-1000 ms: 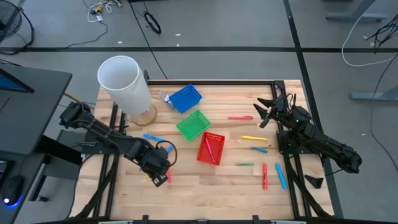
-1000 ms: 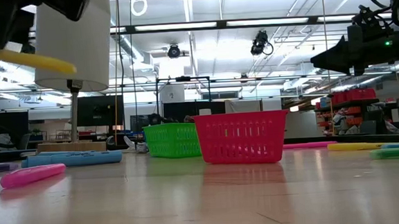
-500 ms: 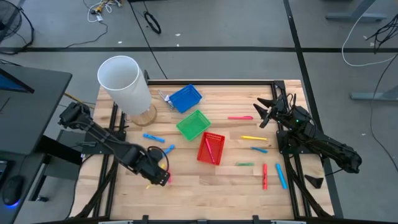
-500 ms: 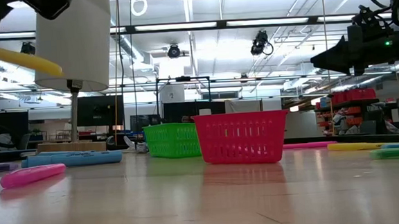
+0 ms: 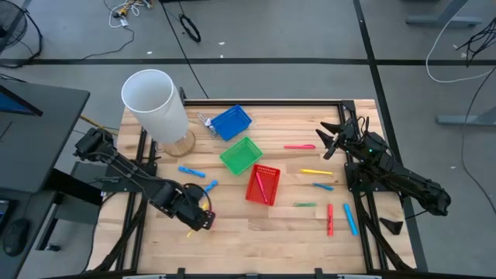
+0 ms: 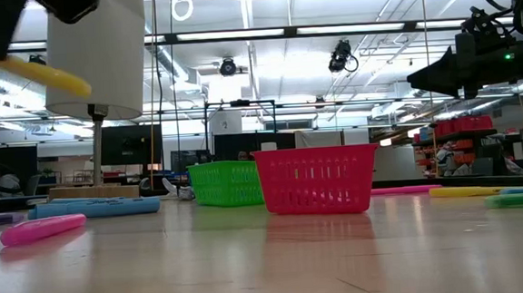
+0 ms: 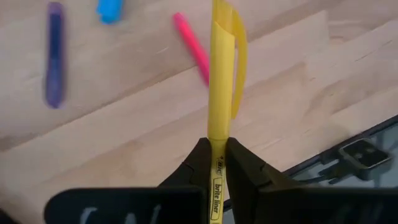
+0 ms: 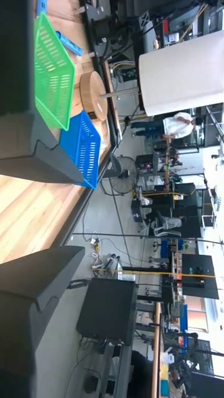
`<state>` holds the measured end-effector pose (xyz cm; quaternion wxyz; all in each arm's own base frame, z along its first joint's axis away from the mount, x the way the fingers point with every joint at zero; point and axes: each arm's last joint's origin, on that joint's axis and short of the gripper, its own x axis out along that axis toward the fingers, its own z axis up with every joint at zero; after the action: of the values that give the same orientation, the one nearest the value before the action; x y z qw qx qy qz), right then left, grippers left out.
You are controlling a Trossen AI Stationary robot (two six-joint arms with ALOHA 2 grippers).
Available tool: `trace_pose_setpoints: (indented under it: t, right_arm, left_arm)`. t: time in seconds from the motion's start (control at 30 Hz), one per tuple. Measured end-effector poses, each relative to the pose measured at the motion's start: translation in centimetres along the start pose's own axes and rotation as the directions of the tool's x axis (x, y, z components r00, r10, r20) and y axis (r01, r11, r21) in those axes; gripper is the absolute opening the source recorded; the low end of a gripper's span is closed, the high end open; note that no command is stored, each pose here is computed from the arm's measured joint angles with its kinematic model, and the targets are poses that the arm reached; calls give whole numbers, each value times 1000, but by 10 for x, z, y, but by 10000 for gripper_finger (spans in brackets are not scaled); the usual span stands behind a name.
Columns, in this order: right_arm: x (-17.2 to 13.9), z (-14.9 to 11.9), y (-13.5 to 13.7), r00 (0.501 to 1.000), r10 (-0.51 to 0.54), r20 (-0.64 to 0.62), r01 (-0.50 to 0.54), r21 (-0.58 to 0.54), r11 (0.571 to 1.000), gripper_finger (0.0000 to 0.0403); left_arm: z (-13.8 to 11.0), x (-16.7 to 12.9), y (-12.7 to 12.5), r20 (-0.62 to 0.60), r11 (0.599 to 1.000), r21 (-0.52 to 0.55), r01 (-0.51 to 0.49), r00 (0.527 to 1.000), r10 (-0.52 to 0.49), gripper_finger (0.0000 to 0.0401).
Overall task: Pick & Place Markers
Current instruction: Put the bottom yellow pen into the red bin
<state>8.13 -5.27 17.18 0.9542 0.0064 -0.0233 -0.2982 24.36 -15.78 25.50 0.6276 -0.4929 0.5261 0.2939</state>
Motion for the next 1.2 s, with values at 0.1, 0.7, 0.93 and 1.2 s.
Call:
trace_pose_setpoints:
  t: [0.1, 0.7, 0.93, 1.2]
  right_arm:
    - [0, 0, 0, 1000, 0, 0, 0, 0, 1000, 176]
    - [0, 0, 0, 1000, 0, 0, 0, 0, 1000, 176]
    - [0, 0, 0, 1000, 0, 0, 0, 0, 1000, 176]
    - [0, 0, 0, 1000, 0, 0, 0, 0, 1000, 176]
  left_arm:
    - [8, 1, -10, 13, 1000, -24, -17, 1000, 17, 28]
    - [84, 13, -76, 57, 985, -174, 14, 998, -4, 28]
    - [114, 15, -98, 82, 975, -221, 29, 997, -12, 28]
    - [147, 21, -117, 109, 960, -273, 55, 994, -26, 28]
